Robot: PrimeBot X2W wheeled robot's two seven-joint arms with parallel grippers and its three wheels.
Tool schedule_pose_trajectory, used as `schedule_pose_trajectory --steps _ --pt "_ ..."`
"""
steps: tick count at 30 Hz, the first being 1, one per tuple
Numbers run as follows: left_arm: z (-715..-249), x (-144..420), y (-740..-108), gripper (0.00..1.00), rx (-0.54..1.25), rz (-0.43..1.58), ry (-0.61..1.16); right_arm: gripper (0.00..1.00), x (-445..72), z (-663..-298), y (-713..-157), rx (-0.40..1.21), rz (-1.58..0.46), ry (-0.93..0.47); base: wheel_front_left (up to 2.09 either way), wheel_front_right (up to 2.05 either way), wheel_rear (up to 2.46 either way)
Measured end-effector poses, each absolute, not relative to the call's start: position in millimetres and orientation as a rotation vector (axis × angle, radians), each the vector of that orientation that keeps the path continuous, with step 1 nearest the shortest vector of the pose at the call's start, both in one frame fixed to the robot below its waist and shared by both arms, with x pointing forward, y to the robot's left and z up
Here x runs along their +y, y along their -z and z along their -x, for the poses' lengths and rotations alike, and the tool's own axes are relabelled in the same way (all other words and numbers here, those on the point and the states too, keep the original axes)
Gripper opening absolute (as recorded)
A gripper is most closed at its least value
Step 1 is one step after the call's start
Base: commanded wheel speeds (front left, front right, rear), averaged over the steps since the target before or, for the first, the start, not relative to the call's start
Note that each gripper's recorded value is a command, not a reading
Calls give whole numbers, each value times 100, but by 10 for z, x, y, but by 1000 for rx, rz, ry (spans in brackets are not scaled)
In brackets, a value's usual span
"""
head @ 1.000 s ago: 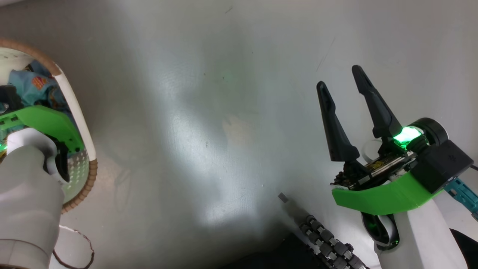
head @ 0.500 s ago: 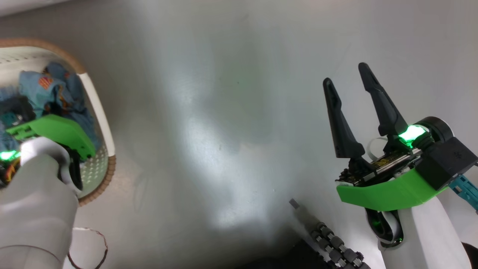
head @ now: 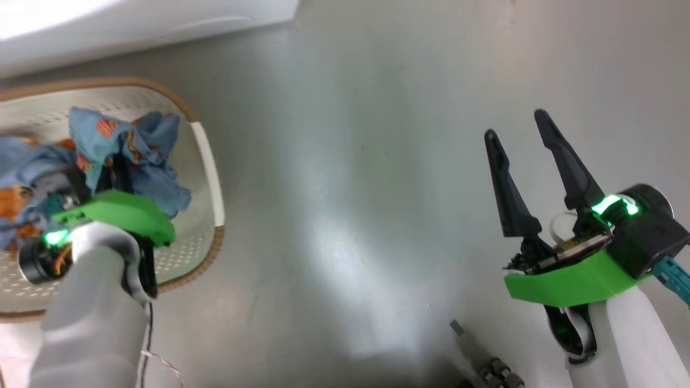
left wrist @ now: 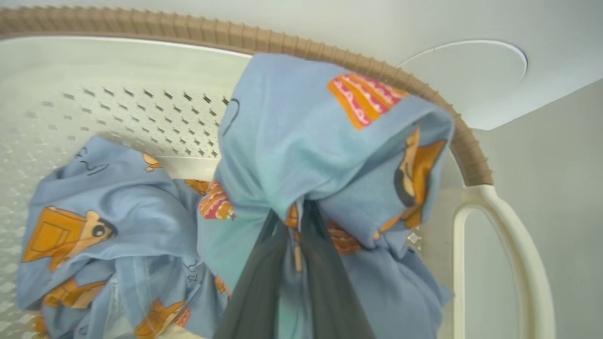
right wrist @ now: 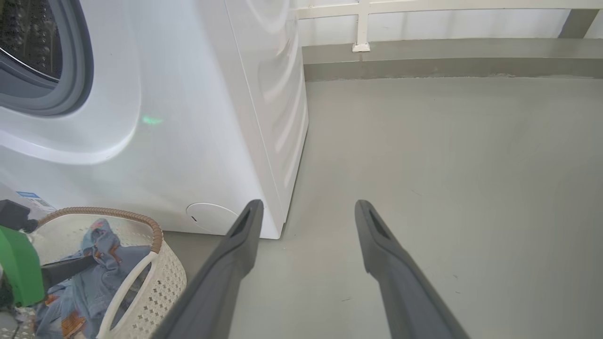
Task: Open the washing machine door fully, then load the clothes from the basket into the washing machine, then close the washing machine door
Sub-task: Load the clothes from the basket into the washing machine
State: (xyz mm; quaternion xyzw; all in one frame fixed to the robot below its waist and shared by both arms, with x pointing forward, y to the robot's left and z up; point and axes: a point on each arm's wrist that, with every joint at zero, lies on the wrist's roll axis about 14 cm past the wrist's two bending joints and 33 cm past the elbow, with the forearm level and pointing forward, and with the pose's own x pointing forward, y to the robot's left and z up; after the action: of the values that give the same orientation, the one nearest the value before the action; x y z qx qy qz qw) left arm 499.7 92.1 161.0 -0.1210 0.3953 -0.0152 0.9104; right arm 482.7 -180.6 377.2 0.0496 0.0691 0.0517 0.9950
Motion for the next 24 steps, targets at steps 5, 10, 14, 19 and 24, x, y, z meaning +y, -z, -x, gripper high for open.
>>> schedule_pose_trajectory --steps 5,10,14,19,24 --pt "-4931 1047 -1978 0 716 240 3 100 -1805 -4747 -3859 136 -86 -114 0 0 0" --pt "-4892 1147 -2419 0 601 238 -18 100 -1797 -4648 -3970 130 -79 -116 0 0 0" --pt "-4825 1224 -2798 0 505 216 -23 100 -1791 -4546 -4089 118 -76 -116 0 0 0" --pt "-4727 1303 -3316 0 372 188 0 100 -1749 -4445 -4286 93 -77 -125 0 0 0" --pt "-4531 1324 -3758 0 268 148 42 100 -1663 -4287 -4470 74 -82 -137 0 0 0"
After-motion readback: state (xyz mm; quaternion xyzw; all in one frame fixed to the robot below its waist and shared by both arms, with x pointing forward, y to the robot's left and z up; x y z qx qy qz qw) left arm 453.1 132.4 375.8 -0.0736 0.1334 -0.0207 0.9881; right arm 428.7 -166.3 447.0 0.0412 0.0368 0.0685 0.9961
